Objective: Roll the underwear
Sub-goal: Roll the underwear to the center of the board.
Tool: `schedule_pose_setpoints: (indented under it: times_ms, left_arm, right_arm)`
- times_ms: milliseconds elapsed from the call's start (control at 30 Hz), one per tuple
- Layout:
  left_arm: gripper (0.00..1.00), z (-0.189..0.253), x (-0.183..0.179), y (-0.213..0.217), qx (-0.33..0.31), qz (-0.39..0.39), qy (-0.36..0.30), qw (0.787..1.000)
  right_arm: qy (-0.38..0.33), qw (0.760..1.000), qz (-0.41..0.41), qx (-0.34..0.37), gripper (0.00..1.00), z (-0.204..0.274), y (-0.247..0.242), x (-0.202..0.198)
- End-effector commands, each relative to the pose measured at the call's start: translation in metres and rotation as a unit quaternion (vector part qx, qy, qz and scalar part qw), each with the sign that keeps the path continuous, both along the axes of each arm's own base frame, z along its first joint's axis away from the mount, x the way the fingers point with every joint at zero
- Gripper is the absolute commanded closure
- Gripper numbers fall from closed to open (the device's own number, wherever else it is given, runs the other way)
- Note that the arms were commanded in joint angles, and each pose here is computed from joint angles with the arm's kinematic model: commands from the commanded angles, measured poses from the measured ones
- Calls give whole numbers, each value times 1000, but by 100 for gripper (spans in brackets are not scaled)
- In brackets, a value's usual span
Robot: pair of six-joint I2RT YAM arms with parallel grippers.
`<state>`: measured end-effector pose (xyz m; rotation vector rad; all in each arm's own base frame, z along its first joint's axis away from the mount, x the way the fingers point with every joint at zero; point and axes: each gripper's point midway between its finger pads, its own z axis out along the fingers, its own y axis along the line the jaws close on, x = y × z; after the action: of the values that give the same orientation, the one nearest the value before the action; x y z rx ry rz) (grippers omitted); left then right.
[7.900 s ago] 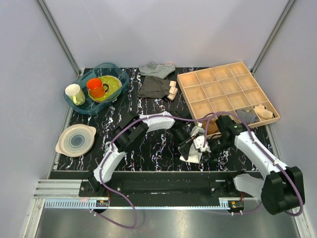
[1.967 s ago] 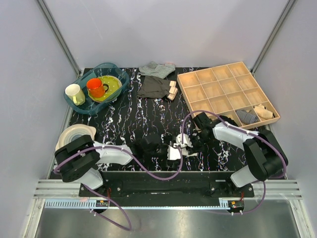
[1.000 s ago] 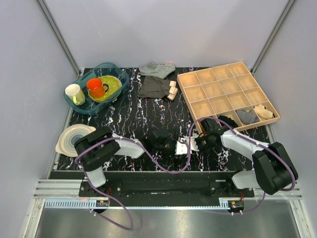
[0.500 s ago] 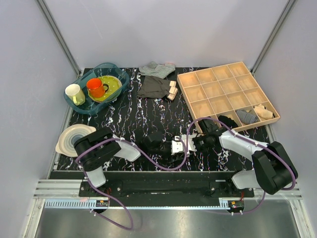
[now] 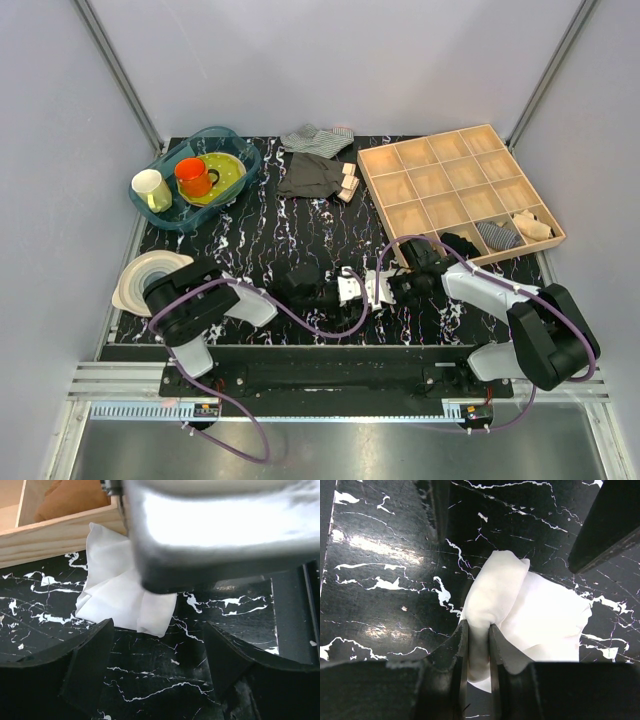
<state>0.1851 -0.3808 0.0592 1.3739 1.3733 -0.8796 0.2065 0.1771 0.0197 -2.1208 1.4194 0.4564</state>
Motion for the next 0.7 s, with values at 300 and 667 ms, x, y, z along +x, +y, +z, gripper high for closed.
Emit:
schedule_pose_setpoints:
  times_ms: [300, 667]
  left_arm:
    - [29, 3, 10, -24, -24, -23, 4, 999]
    - [40, -16, 6, -32, 11, -61, 47, 997]
  right_arm:
    - [9, 999, 33, -6, 82, -6, 0, -13]
    - [0, 997, 76, 2, 82, -6, 3, -21]
